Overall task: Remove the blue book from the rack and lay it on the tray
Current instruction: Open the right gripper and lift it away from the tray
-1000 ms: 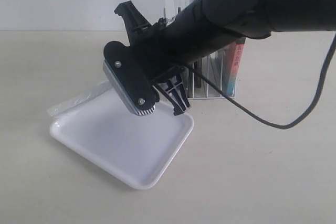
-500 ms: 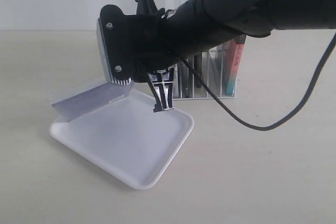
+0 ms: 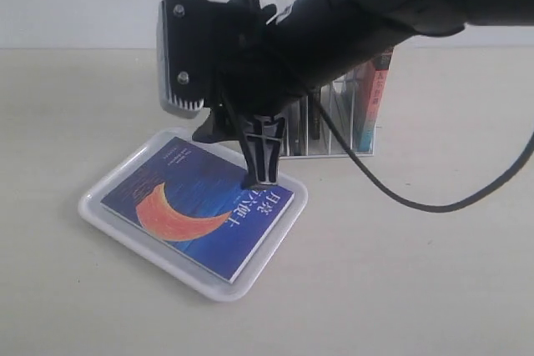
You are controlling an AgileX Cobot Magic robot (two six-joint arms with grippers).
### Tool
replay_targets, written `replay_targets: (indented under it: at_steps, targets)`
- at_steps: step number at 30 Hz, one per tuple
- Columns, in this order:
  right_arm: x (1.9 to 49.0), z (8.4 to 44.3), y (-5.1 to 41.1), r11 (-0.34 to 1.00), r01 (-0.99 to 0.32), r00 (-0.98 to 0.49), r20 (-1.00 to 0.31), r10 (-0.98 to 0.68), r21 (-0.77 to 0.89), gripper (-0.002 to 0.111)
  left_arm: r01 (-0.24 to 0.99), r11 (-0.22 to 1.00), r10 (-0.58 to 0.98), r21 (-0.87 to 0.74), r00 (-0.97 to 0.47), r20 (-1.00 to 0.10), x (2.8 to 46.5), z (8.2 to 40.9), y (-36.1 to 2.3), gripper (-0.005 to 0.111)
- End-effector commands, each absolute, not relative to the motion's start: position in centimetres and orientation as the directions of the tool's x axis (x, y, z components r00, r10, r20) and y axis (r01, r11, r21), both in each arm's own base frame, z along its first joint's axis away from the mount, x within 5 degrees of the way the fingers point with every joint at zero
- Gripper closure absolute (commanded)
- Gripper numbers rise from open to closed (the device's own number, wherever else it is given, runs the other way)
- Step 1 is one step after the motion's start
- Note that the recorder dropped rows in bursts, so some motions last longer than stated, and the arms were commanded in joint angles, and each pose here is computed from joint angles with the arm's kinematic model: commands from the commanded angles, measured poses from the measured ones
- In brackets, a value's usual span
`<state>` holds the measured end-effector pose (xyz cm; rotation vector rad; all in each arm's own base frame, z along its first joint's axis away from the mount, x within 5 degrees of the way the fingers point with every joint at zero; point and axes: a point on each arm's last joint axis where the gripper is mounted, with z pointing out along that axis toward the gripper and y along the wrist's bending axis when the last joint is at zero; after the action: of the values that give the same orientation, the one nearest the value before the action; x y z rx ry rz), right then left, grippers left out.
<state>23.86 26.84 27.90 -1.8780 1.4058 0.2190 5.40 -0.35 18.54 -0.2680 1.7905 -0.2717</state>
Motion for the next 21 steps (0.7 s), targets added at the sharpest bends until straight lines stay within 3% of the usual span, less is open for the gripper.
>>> replay_targets:
  at_steps: [1, 4, 10, 21]
  targets:
    - [22.9, 30.7, 25.2, 0.046, -0.903, 0.244, -0.598, -0.763, -0.427, 0.104, -0.03, 0.945, -0.323, -0.325, -0.224, -0.919, 5.4, 18.5, -0.4, 0.101]
    - [22.4, 32.2, 24.1, 0.148, -0.903, 0.152, -0.624, -0.767, -0.403, 0.108, -0.03, 0.945, -0.323, -0.325, -0.224, -0.919, 5.4, 18.5, -0.4, 0.101]
    - [21.4, 33.7, 23.4, 0.365, -0.911, -0.112, -0.739, -0.665, -0.191, 0.108, -0.03, 0.945, -0.323, -0.325, -0.224, -0.919, 5.4, 18.5, -0.4, 0.101]
    - [21.5, 33.7, 23.3, 0.358, -0.909, -0.096, -0.729, -0.678, -0.214, 0.108, -0.03, 0.945, -0.323, -0.325, -0.224, -0.919, 5.4, 18.5, -0.4, 0.101]
